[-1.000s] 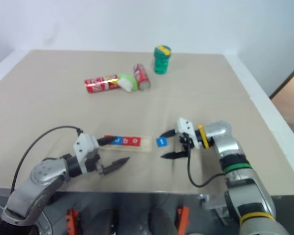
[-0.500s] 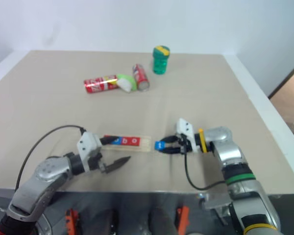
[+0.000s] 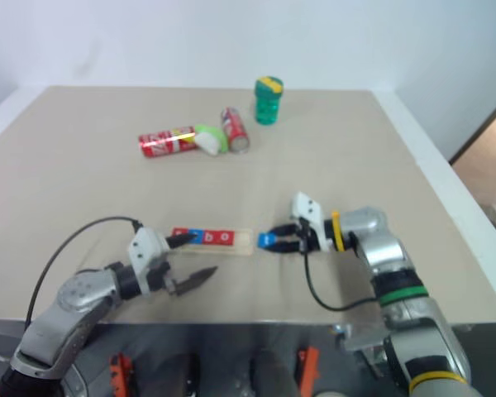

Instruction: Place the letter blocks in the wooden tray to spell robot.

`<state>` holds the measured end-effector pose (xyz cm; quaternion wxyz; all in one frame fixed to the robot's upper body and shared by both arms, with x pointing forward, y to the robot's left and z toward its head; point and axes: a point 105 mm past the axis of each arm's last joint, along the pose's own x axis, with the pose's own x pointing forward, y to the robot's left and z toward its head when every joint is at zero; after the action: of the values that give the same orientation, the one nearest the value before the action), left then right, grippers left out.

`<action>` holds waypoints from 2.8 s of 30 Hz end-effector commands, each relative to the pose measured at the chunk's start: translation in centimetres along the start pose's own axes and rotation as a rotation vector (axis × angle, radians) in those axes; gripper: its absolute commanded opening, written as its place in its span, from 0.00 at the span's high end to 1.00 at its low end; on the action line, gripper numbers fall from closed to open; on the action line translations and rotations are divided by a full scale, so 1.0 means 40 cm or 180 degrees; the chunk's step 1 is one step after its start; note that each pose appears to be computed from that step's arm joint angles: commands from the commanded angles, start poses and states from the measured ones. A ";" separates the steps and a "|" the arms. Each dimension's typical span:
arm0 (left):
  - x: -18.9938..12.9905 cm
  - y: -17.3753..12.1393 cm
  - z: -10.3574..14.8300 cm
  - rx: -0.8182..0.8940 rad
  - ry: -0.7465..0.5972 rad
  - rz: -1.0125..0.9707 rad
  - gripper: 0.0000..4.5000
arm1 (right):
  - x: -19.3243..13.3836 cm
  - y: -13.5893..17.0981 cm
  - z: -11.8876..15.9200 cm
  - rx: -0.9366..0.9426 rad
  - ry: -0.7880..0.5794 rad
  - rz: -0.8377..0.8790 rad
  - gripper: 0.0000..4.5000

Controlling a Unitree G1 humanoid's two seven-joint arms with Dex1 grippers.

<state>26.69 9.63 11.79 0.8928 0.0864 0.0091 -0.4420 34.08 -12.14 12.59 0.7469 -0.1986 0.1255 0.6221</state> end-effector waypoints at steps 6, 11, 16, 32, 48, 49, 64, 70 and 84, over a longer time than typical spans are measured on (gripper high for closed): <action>0.002 0.008 0.015 -0.0016 -0.0071 0.0186 0.00 | 0.065 0.022 0.061 -0.0234 -0.0005 0.0158 0.73; -0.001 0.006 0.017 -0.0011 -0.0076 0.0202 0.00 | 0.073 0.021 0.039 -0.0276 0.0057 0.0188 0.73; -0.005 0.004 0.018 -0.0002 -0.0070 0.0214 0.00 | 0.070 0.018 0.033 -0.0278 0.0076 0.0191 0.73; 0.000 -0.009 0.027 0.0051 -0.0075 0.0099 0.00 | 0.098 0.011 0.022 -0.0281 0.0146 0.0205 0.73; 0.000 -0.021 0.020 0.0037 -0.0038 0.0045 0.00 | 0.089 -0.005 0.041 -0.0212 0.0074 0.0136 0.01; 0.000 -0.021 0.019 0.0038 -0.0036 0.0046 0.00 | 0.088 -0.006 0.044 -0.0215 0.0059 0.0117 0.01; -0.009 -0.030 0.020 0.0009 -0.0032 -0.0145 0.00 | -0.023 -0.036 0.054 0.0052 -0.0086 -0.0458 0.25; -0.013 -0.031 0.018 0.0030 -0.0003 -0.0226 0.00 | -0.016 -0.007 0.002 0.0164 0.0134 -0.0371 0.71; -0.022 -0.031 0.013 -0.0013 0.0017 -0.0234 0.00 | 0.032 0.006 0.023 0.0107 0.0069 -0.0249 0.99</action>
<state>25.34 9.48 11.34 0.8763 0.0828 0.0326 -0.4734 33.93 -11.27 11.54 0.7761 -0.1837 0.1615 0.5813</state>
